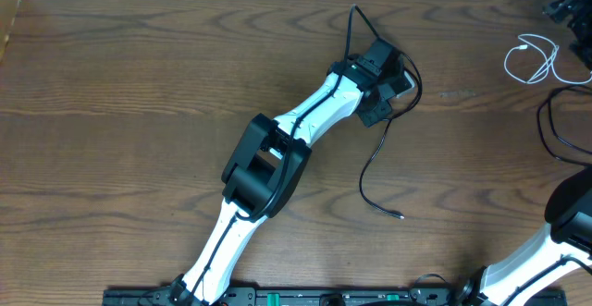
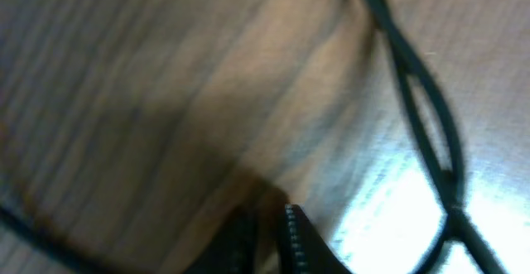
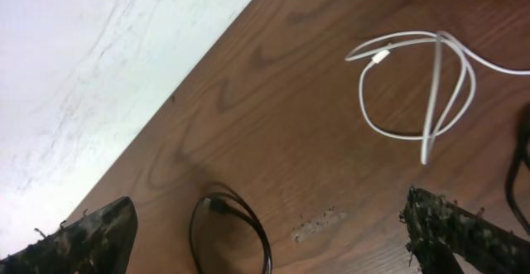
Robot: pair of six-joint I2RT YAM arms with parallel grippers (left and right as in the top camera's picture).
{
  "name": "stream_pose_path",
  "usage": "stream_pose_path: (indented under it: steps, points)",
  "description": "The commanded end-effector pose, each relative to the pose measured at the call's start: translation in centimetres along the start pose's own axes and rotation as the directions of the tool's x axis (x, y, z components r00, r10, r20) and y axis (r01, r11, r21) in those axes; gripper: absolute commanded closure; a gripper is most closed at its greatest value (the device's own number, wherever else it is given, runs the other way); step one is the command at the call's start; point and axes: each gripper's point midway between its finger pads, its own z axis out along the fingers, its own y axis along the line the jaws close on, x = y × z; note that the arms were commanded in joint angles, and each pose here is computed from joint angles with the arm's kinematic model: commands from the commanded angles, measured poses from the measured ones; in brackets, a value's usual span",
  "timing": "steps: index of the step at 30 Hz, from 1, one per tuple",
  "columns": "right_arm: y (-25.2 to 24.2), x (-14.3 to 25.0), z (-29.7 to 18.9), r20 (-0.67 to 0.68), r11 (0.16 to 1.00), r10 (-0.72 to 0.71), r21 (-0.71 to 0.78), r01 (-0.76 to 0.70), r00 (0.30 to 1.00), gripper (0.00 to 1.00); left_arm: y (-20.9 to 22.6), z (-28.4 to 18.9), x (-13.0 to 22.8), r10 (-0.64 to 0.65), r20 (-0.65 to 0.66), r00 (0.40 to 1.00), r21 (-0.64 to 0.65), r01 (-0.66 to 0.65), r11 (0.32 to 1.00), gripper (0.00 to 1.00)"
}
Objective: Untangle cables
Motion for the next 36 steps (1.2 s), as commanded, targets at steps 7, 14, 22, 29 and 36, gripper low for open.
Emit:
stream_pose_path:
  steps: [7, 14, 22, 29, 36]
  points:
    - [2.0, 0.3, -0.8, 0.021, 0.996, -0.091, -0.003, 0.091, 0.996, 0.01, -1.6, -6.9, -5.2, 0.043, 0.178, 0.983, 0.076, -0.057, 0.995, 0.44]
    - [2.4, 0.6, -0.6, 0.016, 0.995, -0.097, -0.008, 0.097, 0.995, 0.01, -4.0, -6.0, -3.2, 0.124, 0.137, 0.983, 0.197, -0.15, 0.969, 0.46]
    - [2.4, 0.6, -0.6, 0.014, 0.995, -0.097, -0.007, 0.097, 0.995, 0.01, -4.2, -4.7, -2.2, 0.193, 0.124, 0.973, 0.199, -0.214, 0.956, 0.48]
    - [2.8, 1.0, -0.3, 0.006, 0.994, -0.105, -0.008, 0.106, 0.994, 0.01, -3.5, -2.0, -1.5, 0.187, 0.099, 0.977, 0.177, -0.202, 0.963, 0.53]
    - [3.5, 1.5, 0.0, -0.002, 0.991, -0.13, -0.011, 0.13, 0.992, 0.01, -3.3, -1.6, -1.5, 0.164, 0.097, 0.982, 0.176, -0.179, 0.968, 0.66]
